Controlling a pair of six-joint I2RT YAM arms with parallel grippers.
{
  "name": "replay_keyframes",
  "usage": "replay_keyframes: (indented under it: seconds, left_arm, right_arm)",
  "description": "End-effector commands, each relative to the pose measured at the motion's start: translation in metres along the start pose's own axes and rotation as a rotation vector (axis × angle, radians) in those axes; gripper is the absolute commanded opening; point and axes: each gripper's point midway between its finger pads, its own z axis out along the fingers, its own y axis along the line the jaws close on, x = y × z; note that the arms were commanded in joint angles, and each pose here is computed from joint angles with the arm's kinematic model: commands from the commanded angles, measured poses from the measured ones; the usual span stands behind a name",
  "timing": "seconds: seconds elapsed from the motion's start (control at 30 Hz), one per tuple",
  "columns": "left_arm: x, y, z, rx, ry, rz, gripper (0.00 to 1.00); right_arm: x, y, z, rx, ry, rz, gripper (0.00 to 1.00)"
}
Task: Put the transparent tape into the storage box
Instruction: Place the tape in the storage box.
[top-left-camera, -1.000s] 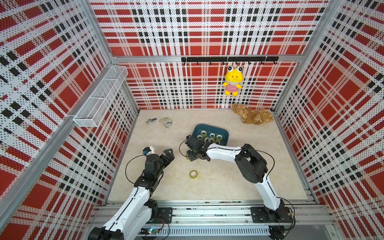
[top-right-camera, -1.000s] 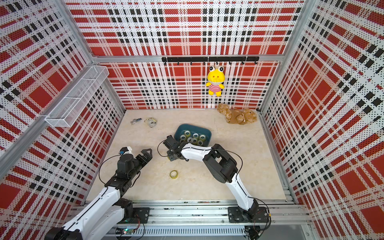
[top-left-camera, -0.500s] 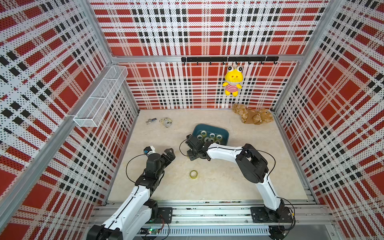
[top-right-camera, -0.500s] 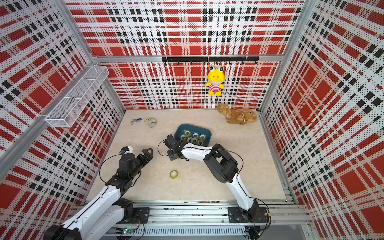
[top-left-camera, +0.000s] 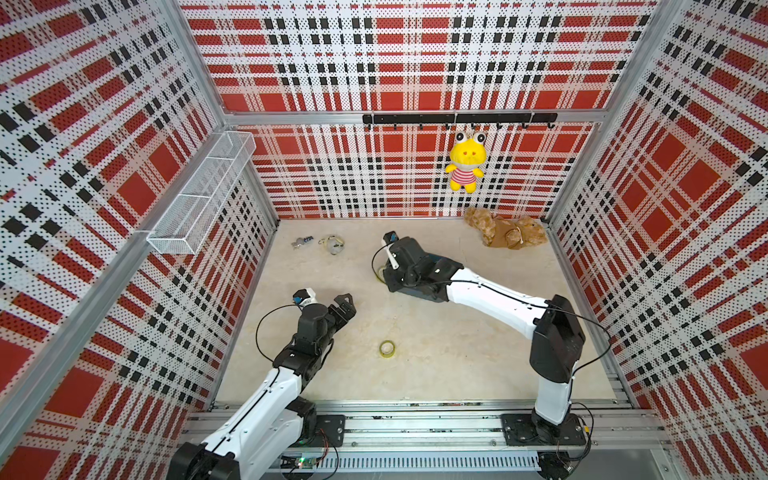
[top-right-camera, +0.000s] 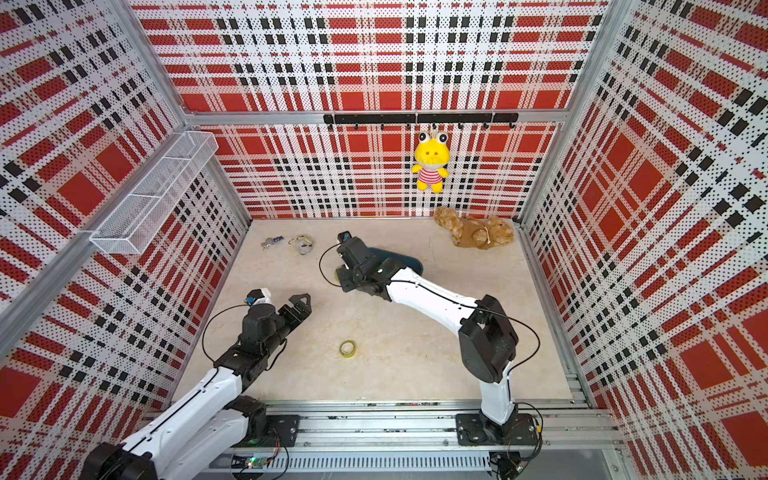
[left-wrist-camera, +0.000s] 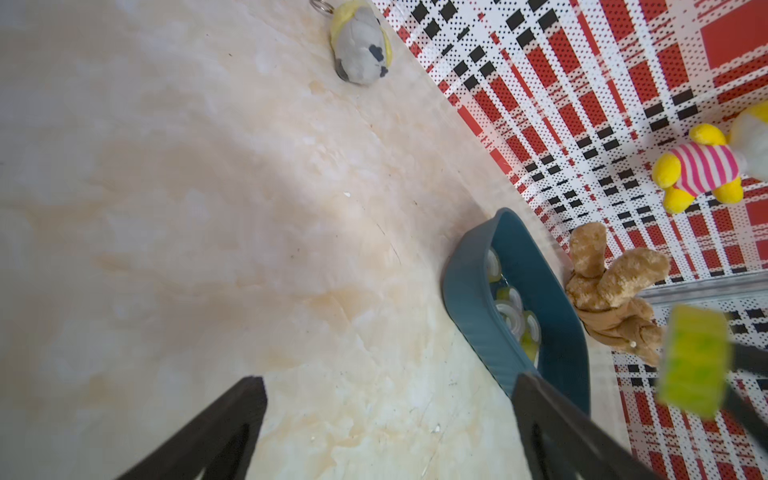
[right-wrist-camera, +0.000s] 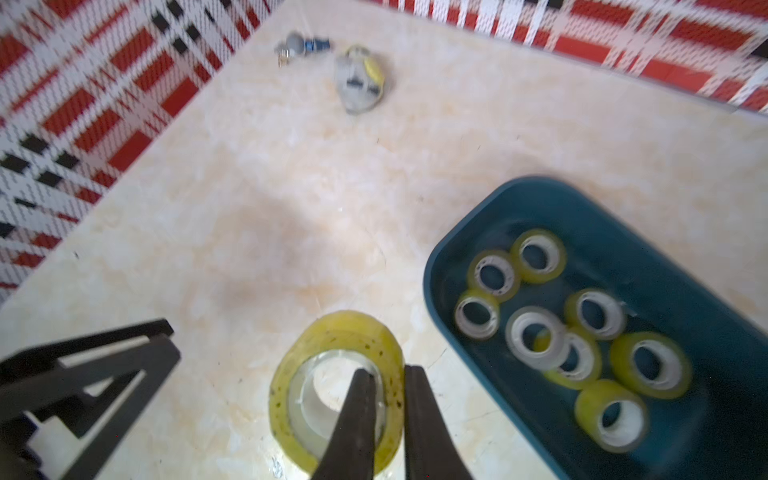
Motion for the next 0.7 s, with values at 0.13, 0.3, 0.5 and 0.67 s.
replay_keyframes:
  seconds: [0.13,0.3,0.5,0.67]
  left_arm:
    - [-0.003,-0.015,0.001,0.015,-0.016,0.005,1.00]
    - [0.000,-0.018,0.003,0.013,-0.008,0.013,1.00]
    - [0.004,-0.018,0.006,0.012,0.003,0.019,1.00]
    - [0.005,-0.018,0.007,0.009,0.007,0.025,1.00]
  right_arm:
    - [0.008,-0.069,0.020,0.115,0.064,0.031,0.06]
    - [0.032,-0.078,0.056,0.114,0.131,0.033,0.05]
    - [0.049,-0.077,0.102,0.098,0.188,0.032,0.04]
    - [0.052,-0.078,0.129,0.096,0.204,0.044,0.07]
